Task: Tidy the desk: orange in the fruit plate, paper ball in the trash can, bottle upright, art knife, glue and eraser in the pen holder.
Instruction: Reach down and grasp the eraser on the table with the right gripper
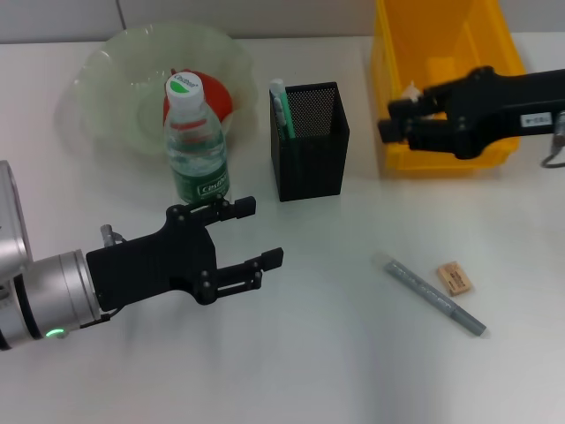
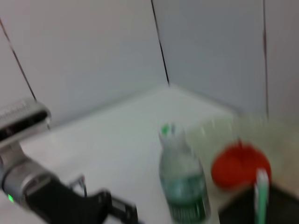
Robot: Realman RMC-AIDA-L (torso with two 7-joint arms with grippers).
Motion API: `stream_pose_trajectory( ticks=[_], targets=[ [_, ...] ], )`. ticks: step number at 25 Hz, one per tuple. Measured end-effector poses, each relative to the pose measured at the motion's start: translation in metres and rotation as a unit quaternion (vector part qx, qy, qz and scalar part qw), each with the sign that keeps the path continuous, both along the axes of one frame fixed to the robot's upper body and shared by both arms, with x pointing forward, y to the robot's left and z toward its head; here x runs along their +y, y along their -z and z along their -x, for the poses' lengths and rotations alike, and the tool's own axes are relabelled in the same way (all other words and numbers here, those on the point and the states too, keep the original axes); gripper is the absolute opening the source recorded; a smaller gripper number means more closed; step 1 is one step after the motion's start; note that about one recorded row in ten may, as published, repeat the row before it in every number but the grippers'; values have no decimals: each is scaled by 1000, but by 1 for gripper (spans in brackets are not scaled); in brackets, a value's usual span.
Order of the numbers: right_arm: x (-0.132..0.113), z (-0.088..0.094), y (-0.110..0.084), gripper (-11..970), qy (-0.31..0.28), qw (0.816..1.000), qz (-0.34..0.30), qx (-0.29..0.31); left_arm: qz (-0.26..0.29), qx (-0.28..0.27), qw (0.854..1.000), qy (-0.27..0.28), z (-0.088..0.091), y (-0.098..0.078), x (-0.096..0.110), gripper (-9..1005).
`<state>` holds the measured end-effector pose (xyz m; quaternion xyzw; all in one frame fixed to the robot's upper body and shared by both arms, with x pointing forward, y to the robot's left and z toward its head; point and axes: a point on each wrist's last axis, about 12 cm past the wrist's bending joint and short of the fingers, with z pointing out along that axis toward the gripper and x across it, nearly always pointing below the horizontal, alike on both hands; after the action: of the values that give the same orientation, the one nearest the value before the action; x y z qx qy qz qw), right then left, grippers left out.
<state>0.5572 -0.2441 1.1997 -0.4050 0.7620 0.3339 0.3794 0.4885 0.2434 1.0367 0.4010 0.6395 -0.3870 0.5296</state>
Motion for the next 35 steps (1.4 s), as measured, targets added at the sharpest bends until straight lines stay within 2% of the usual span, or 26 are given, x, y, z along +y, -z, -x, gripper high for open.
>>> stream_pose_trajectory(
  ticks=[5,6,7,8,9,11,12,13,17,22,25,27,30,35],
  targets=[
    [7,2,-32,281,30,988,121,94,1,0,1000,2,1,0,0,751],
    [9,1,-36,279,38,982,146,117,1,0,1000,2,1,0,0,751],
    [12,-3,-41,279,52,967,191,162,1,0,1000,2,1,0,0,751],
    [12,-3,-41,279,52,967,191,162,1,0,1000,2,1,0,0,751],
    [15,-6,-40,278,54,958,209,188,1,0,1000,2,1,0,0,751],
    [18,-11,-37,278,55,944,233,228,1,0,1000,2,1,0,0,751],
    [21,-16,-30,279,55,928,258,263,1,0,1000,2,1,0,0,751],
    [21,-16,-30,280,55,928,258,263,1,0,1000,2,0,0,0,751],
    [26,-25,-8,284,66,901,297,311,0,1,1000,2,0,0,0,751],
    [34,-29,0,289,67,891,313,323,0,1,1000,2,1,0,0,751],
    [36,-29,5,343,68,881,331,330,1,1,1000,2,1,0,-1,751],
    [39,-28,19,387,65,866,352,350,0,2,1000,1,1,1,0,751],
    [40,-29,26,452,71,859,361,357,0,4,1000,0,2,2,0,751],
    [41,-29,34,441,84,846,376,368,0,6,1000,-1,2,2,0,751]
  ],
)
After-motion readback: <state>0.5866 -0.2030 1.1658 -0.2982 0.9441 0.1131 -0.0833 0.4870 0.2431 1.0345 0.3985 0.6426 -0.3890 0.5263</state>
